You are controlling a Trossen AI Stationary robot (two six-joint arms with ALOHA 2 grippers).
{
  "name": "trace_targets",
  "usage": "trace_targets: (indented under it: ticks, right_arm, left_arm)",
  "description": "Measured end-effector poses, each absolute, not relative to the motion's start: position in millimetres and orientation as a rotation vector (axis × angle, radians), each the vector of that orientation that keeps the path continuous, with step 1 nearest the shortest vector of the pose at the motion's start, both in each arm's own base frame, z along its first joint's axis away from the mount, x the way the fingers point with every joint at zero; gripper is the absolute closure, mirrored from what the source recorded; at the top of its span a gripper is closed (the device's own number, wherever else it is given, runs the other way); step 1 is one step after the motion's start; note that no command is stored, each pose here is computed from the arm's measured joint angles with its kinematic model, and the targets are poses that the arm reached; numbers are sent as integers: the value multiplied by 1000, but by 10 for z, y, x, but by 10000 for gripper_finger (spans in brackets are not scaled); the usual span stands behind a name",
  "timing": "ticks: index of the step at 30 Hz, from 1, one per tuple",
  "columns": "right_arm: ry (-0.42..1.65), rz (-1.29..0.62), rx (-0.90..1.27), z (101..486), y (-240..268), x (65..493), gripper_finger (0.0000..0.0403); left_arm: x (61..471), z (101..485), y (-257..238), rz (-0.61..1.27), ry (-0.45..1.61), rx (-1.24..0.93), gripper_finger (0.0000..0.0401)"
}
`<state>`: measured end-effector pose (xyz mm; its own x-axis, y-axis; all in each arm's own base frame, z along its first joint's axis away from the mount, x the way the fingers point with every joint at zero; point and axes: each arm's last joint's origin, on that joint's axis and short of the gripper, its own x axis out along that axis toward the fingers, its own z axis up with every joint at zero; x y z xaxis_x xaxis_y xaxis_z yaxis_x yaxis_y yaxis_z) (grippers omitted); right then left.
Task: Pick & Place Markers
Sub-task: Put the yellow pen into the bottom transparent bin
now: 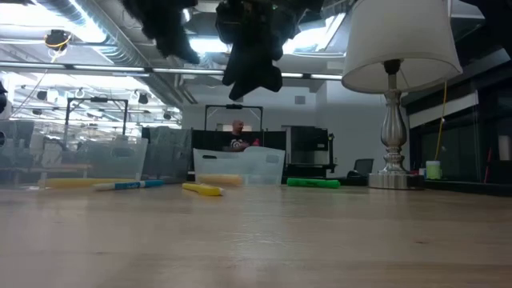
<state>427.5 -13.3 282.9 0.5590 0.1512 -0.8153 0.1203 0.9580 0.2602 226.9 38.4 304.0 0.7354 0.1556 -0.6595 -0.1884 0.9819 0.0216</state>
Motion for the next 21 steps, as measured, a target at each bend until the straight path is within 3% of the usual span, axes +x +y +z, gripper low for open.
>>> trace_targets:
  ticks: [14, 21]
  right_arm:
    - [992, -2, 338, 2849, -118, 4247, 232]
    - [1002, -115, 132, 3171, -49, 3955, 232]
  left_arm:
    - [2263, 2472, 212, -33, 922, 351, 341]
    - [2359, 2322, 221, -87, 972, 430, 344]
